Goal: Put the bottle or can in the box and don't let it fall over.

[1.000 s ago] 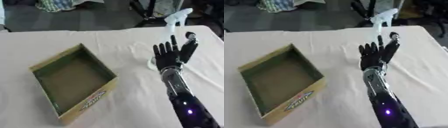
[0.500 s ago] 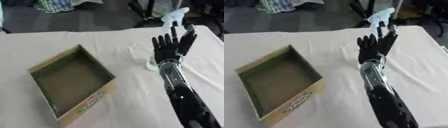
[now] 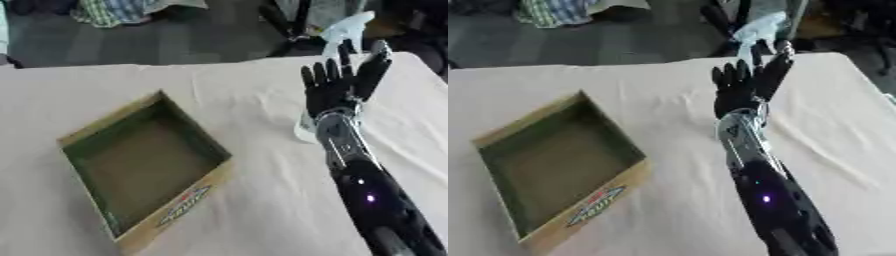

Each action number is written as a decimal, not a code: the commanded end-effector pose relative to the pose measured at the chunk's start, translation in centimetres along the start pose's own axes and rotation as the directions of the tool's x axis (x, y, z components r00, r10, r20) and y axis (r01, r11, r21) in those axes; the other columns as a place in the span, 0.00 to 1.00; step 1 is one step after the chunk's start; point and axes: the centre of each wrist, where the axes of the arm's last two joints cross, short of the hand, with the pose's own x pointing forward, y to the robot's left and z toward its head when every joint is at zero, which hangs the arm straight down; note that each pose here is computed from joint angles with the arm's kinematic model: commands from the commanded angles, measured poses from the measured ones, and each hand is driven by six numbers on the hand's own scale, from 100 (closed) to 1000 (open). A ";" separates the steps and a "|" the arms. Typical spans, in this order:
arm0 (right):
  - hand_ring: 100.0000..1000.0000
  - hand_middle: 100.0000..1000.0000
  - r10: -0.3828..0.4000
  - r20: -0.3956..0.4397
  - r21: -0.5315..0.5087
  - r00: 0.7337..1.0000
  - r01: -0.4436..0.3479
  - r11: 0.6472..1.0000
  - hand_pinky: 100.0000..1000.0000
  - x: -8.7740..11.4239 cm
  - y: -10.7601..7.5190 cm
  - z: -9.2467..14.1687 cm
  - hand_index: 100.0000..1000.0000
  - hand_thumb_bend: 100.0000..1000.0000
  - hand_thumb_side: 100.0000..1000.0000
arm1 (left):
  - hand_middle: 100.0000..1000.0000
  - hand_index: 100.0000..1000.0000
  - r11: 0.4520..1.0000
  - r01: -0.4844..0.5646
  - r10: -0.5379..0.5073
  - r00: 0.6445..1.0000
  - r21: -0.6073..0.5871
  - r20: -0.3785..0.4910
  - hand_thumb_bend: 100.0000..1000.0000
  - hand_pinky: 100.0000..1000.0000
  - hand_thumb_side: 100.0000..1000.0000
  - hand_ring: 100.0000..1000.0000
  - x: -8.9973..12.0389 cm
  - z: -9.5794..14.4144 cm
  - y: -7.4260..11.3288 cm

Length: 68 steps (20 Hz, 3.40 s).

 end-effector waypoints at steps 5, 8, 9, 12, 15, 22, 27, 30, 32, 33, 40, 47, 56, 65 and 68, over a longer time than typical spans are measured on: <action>0.00 0.00 -0.060 0.100 -0.034 0.993 0.064 0.997 0.00 1.1 0.9 -0.8 0.90 0.04 0.79 | 0.59 0.76 1.000 -0.007 0.007 0.999 -0.001 0.033 0.00 0.56 0.72 0.66 1.0 -0.4 0.1; 0.00 0.00 -0.068 0.113 -0.034 0.991 0.072 0.997 0.00 1.3 1.0 -0.9 0.90 0.05 0.79 | 0.59 0.76 1.000 -0.006 0.006 0.999 0.000 0.033 0.00 0.56 0.72 0.66 1.0 -0.4 0.2; 0.00 0.00 -0.071 0.118 -0.035 0.991 0.075 0.997 0.00 1.3 0.9 -0.9 0.89 0.05 0.79 | 0.59 0.76 1.000 -0.006 0.006 0.999 0.000 0.033 0.00 0.56 0.72 0.66 0.9 -0.4 0.2; 0.00 0.00 -0.075 0.125 -0.037 0.989 0.081 0.996 0.00 1.4 0.9 -1.0 0.89 0.05 0.79 | 0.59 0.76 1.000 -0.005 0.005 0.999 0.000 0.031 0.00 0.56 0.72 0.66 0.9 -0.4 0.2; 0.00 0.00 -0.078 0.125 -0.037 0.989 0.083 0.996 0.00 1.5 1.0 -1.1 0.89 0.06 0.79 | 0.59 0.76 1.000 -0.005 0.005 0.999 0.000 0.032 0.00 0.56 0.72 0.66 0.9 -0.4 0.2; 0.00 0.00 -0.086 0.117 -0.040 0.989 0.092 0.995 0.00 1.7 1.5 -1.8 0.89 0.08 0.80 | 0.59 0.76 1.000 -0.003 0.003 1.000 0.000 0.031 0.00 0.57 0.72 0.66 0.9 -0.4 0.2; 0.00 0.00 -0.119 0.091 0.008 0.989 0.118 0.993 0.00 2.0 3.7 -1.7 0.89 0.00 0.77 | 0.59 0.76 1.000 0.002 -0.002 1.000 -0.004 0.026 0.00 0.57 0.72 0.66 0.8 -0.3 0.3; 0.00 0.00 -0.117 0.062 0.079 0.991 0.112 0.991 0.00 2.4 6.4 -1.4 0.89 0.00 0.75 | 0.59 0.76 1.000 0.007 -0.007 1.000 -0.007 0.024 0.00 0.57 0.72 0.66 0.7 -0.3 0.3; 0.00 0.00 -0.118 0.037 0.122 0.992 0.112 0.986 0.00 2.5 8.2 -1.0 0.88 0.00 0.74 | 0.59 0.76 1.000 0.009 -0.009 1.000 -0.009 0.024 0.00 0.57 0.72 0.66 0.7 -0.3 0.3; 0.00 0.00 -0.113 0.022 0.141 0.993 0.109 0.984 0.00 2.4 9.0 -0.8 0.88 0.00 0.73 | 0.59 0.76 1.000 0.011 -0.010 1.000 -0.010 0.024 0.00 0.57 0.72 0.66 0.6 -0.3 0.3; 0.00 0.00 -0.073 -0.142 0.268 0.987 0.110 0.957 0.00 1.2 14.0 2.3 0.88 0.00 0.70 | 0.59 0.76 1.000 0.013 -0.013 1.000 -0.020 0.020 0.00 0.57 0.72 0.66 0.5 -0.2 0.2; 0.00 0.00 -0.070 -0.315 0.327 0.947 0.177 0.928 0.00 -0.4 15.6 6.8 0.89 0.00 0.70 | 0.59 0.76 1.000 0.016 -0.015 1.000 -0.023 0.014 0.00 0.57 0.71 0.66 0.3 -0.3 0.0; 0.00 0.00 -0.141 -0.476 0.331 0.868 0.325 0.886 0.00 -1.2 16.7 11.7 0.88 0.00 0.71 | 0.59 0.76 0.999 0.050 -0.050 0.999 -0.013 -0.011 0.00 0.57 0.71 0.66 -0.4 -0.4 0.3; 0.00 0.00 -0.128 -0.641 0.304 0.757 0.404 0.863 0.00 -2.3 16.3 16.4 0.88 0.00 0.72 | 0.59 0.76 0.999 0.052 -0.052 0.999 0.012 -0.011 0.00 0.57 0.72 0.66 -0.4 -0.7 0.3; 0.00 0.00 -0.113 -0.687 0.287 0.718 0.411 0.865 0.00 -2.8 15.9 17.5 0.88 0.00 0.73 | 0.59 0.76 0.999 0.040 -0.040 0.999 0.011 -0.005 0.00 0.57 0.72 0.66 -0.2 -0.8 0.1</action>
